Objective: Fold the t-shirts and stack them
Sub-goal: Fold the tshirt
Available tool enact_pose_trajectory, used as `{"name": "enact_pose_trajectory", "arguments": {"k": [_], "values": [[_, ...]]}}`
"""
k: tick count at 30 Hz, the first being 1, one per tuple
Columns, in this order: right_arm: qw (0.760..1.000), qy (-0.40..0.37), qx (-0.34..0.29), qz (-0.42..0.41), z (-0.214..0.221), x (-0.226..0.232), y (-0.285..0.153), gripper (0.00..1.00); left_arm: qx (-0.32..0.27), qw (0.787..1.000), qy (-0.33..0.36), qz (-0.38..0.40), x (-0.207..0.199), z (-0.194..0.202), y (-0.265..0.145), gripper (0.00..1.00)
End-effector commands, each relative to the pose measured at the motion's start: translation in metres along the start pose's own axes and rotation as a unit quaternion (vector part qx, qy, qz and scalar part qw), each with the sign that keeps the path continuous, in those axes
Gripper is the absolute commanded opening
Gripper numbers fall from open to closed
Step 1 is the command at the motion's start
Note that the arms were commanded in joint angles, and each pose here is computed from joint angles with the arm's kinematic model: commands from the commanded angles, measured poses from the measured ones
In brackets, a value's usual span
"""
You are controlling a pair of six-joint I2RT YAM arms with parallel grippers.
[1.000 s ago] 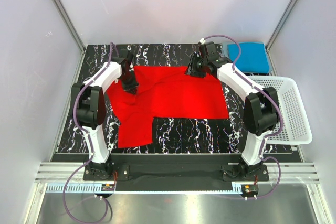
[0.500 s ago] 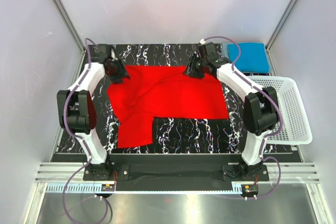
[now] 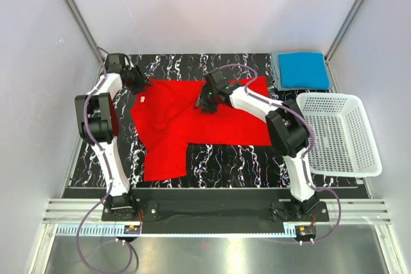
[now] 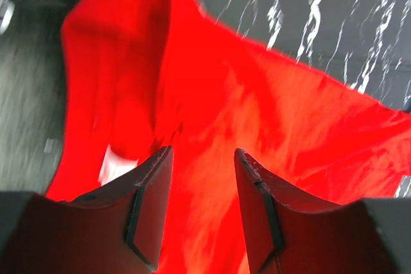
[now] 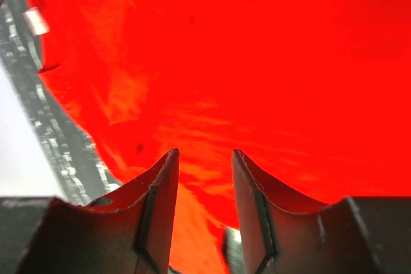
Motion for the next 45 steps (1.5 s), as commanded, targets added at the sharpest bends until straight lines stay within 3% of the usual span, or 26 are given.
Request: {"name": "enact_pose_trajectory", "arguments": {"k": [1,9,23,29,36,45], "values": [[0.996,0.036,-0.008,-0.082,0.003,0.053,0.004,0.46,-0.050,0.997,0.034,0.037,-0.007,-0.040,0.005,0.48],[0.994,0.018,0.032,-0.106,0.063,0.087,0.044,0.49,-0.070,0.996,0.033,0.037,0.013,-0.052,0.022,0.52],[0.992,0.009,0.061,-0.107,0.087,0.096,0.074,0.49,-0.067,0.994,0.042,0.074,0.013,-0.055,0.040,0.47],[0.992,0.008,0.067,-0.108,0.090,0.094,0.077,0.44,-0.068,0.993,0.039,0.084,0.011,-0.055,0.038,0.26],[0.991,0.006,0.075,-0.107,0.094,0.097,0.080,0.45,-0.066,0.994,0.029,0.080,0.009,-0.052,0.030,0.00],[0.992,0.004,0.070,-0.105,0.097,0.099,0.078,0.41,-0.062,0.997,0.016,0.037,0.015,-0.041,0.015,0.00]]}}
Point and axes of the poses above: each gripper's point midway between its finger pads, its own y axis out along the fingers, its own x axis along the line the jaws close on, z = x × y, the point moved 4 cm from there along -y, back along the fingers, and after that the axes turned 10 degrees about y, right-handed, at the moved point
